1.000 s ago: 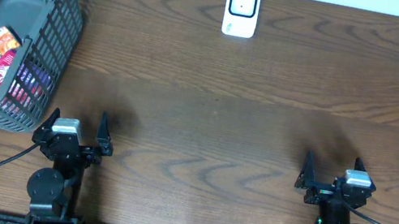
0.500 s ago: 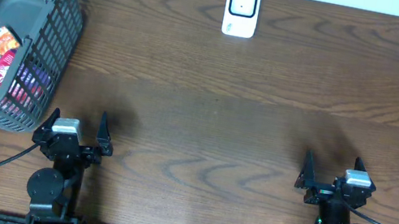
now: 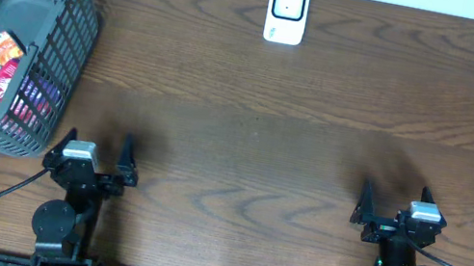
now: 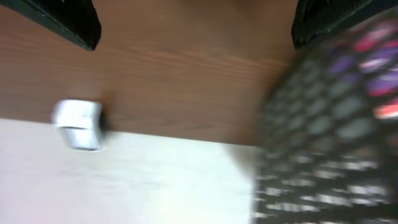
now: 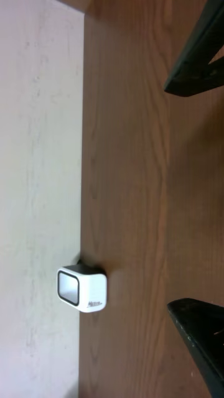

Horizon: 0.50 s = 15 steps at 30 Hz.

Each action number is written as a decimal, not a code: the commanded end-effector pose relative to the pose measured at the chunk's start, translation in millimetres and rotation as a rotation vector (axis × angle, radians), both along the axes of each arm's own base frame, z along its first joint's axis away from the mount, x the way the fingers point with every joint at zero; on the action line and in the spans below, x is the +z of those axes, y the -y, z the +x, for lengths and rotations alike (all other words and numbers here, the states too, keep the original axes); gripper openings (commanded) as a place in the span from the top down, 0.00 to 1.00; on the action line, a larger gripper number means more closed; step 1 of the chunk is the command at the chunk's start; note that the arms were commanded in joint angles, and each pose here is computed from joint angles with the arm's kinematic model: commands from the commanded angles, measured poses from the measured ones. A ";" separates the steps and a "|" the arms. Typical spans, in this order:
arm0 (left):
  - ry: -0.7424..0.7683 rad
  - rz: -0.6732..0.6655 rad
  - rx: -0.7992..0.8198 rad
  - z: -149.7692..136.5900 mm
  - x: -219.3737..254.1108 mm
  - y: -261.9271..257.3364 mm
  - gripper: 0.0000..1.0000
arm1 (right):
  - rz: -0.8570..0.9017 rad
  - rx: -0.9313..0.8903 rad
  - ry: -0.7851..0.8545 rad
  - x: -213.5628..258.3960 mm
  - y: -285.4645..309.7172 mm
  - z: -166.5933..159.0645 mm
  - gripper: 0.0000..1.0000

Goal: Scan the item barcode
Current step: 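Move the left gripper up and over into the grey basket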

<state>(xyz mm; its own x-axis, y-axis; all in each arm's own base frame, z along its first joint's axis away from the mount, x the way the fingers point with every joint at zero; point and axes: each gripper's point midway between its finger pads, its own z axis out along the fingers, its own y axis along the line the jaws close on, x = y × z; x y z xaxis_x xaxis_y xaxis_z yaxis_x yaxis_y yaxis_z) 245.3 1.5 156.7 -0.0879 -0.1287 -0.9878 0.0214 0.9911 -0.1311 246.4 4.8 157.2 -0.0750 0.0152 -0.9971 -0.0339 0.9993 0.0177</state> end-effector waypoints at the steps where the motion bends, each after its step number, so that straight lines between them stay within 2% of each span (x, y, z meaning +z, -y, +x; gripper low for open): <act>1: -0.047 -0.211 -0.296 -10.1 -5.0 53.2 0.02 | -0.008 -0.002 -0.001 -0.7 0.6 -0.1 0.01; 5: 0.024 -0.205 -0.415 -16.5 14.8 70.6 0.02 | -0.008 -0.002 -0.001 -0.7 0.5 -0.1 0.01; 9: 0.263 -0.125 -0.474 -25.5 69.5 76.7 0.02 | -0.008 -0.002 -0.001 -0.7 0.5 -0.1 0.01; 12: 0.447 -0.065 -0.468 -38.1 111.8 74.6 0.02 | -0.008 -0.002 -0.001 -0.7 0.6 -0.1 0.01; 15: 0.532 -0.054 -0.397 -44.1 143.9 63.7 0.02 | -0.008 -0.002 -0.001 -0.7 0.5 -0.1 0.01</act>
<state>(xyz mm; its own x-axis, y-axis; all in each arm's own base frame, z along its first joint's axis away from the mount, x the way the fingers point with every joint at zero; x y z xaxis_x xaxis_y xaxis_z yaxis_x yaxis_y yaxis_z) 209.4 -65.9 273.5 0.2976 -0.2319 -0.9261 0.4759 0.8770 -0.0666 246.4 4.7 157.2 -0.0746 0.0151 -0.9971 -0.0335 0.9993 0.0177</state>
